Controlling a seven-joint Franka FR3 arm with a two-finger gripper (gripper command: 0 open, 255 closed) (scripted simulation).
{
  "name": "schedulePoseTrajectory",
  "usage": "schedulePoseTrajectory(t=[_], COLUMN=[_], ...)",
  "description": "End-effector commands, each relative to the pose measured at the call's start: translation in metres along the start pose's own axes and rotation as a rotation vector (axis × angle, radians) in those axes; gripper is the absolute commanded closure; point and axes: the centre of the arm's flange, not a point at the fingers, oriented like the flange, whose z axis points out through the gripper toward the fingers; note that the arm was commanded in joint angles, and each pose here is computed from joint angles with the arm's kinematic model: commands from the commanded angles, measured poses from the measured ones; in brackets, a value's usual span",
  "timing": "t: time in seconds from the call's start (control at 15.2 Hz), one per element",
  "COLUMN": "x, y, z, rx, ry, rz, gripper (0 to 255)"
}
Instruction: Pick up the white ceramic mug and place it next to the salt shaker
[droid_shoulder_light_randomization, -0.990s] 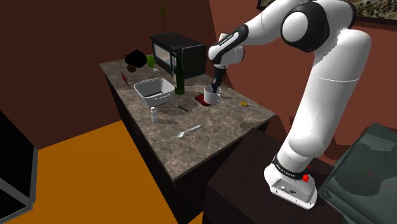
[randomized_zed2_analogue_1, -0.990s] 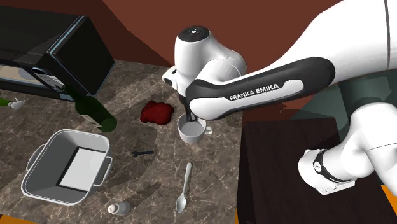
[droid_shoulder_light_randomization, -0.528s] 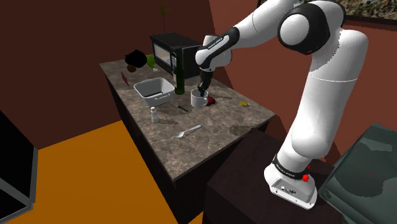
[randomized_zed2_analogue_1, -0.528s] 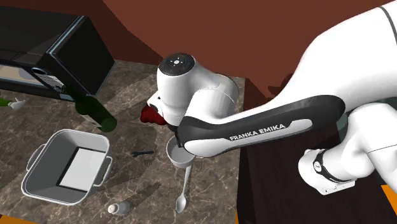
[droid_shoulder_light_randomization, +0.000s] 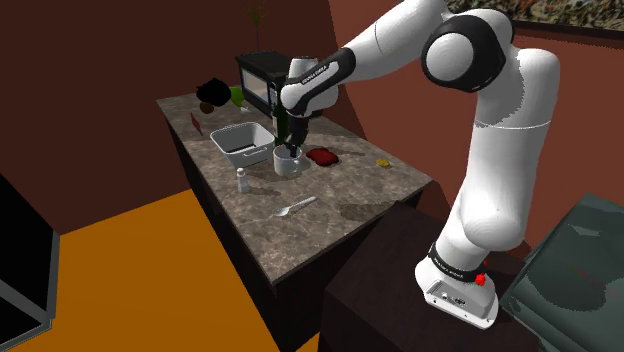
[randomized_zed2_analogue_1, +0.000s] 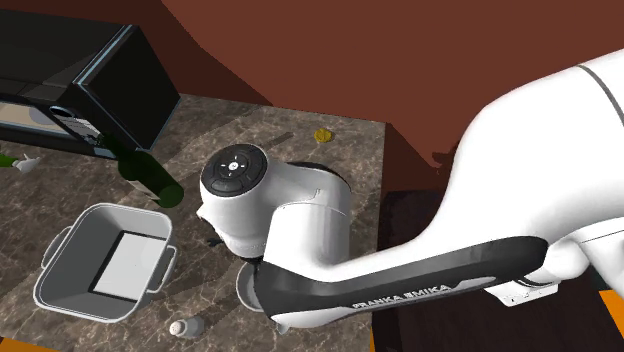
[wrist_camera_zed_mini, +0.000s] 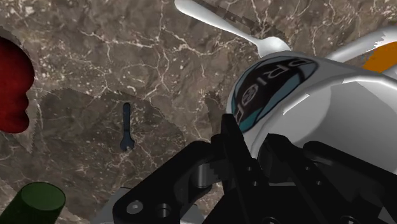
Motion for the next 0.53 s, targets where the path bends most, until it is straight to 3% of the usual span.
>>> schedulePoseTrajectory(t=[0.0, 0.07, 0.46], x=[0.014, 0.028, 0.025], y=[-0.022, -0.043, -0.041], z=[0.002, 0.004, 0.036], rx=[0.0, 0.0, 0.0], ry=[0.0, 0.0, 0.0], rz=[0.001, 0.001, 0.001], gripper=[255, 255, 255])
